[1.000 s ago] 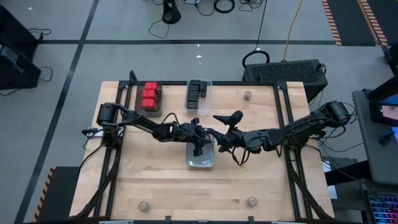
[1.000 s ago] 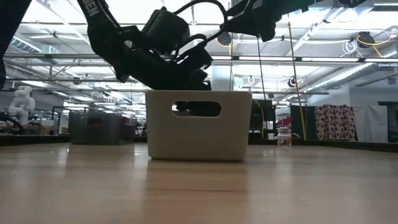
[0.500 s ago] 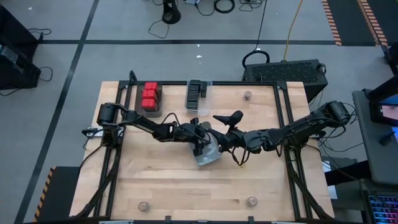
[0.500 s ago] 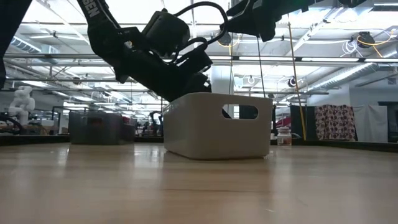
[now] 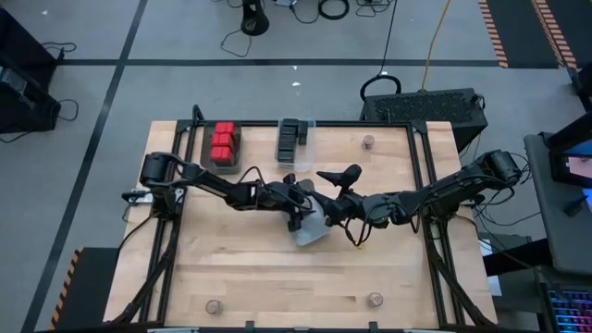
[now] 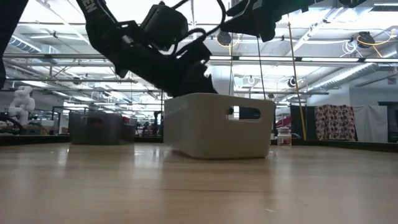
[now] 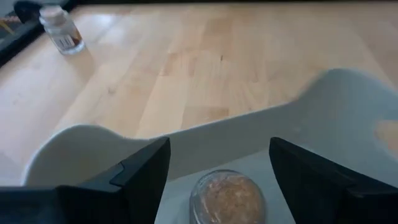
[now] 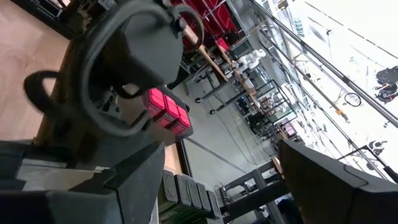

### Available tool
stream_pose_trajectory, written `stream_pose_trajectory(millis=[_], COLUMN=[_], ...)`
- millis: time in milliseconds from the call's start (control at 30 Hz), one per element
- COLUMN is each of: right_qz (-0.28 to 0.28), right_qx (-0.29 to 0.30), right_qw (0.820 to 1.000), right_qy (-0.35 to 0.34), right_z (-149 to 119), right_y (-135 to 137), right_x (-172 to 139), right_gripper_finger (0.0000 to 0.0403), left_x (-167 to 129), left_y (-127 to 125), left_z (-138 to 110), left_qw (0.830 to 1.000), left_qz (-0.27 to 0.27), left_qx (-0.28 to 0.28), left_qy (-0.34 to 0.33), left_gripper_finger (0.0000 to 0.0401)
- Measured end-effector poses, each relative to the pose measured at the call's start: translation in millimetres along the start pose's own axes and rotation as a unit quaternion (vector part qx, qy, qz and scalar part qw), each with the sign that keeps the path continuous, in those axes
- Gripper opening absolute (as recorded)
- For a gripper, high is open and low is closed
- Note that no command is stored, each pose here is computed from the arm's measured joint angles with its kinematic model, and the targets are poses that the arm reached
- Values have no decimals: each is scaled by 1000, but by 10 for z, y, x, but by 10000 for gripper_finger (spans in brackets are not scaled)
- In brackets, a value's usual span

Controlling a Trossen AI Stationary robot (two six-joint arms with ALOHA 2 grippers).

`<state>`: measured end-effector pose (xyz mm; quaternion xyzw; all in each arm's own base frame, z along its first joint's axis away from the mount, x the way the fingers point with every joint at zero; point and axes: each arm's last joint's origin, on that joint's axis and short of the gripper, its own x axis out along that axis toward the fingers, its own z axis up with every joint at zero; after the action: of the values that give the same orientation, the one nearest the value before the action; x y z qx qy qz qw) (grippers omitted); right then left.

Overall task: Sort spices by type
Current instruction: Adjust the gray bin on the table

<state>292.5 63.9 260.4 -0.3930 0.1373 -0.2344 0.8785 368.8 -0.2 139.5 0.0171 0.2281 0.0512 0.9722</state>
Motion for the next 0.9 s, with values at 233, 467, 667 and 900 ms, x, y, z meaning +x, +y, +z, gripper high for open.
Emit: stream_pose_trajectory(millis=[233, 467, 667, 900], right_qz=[0, -3, -28, 62], right_qx=[-1, -3, 0, 104], right_qw=[1000, 1000, 996, 976], right_qy=[0, 6, 87, 180], right_z=[1, -3, -126, -552], right_y=[1, 4, 38, -58], right_x=[-1, -5, -14, 123], right_gripper_finger=[295, 295, 295, 289], left_x=[-135, -226, -382, -871], left_y=[2, 3, -87, -239], left_z=[194, 280, 318, 573], left_qw=[999, 999, 1000, 1000], left_qz=[-2, -6, -22, 11], left_qx=[-1, -2, -6, 3], left_qy=[-32, -37, 3, 4], left_gripper_finger=[281, 281, 281, 281])
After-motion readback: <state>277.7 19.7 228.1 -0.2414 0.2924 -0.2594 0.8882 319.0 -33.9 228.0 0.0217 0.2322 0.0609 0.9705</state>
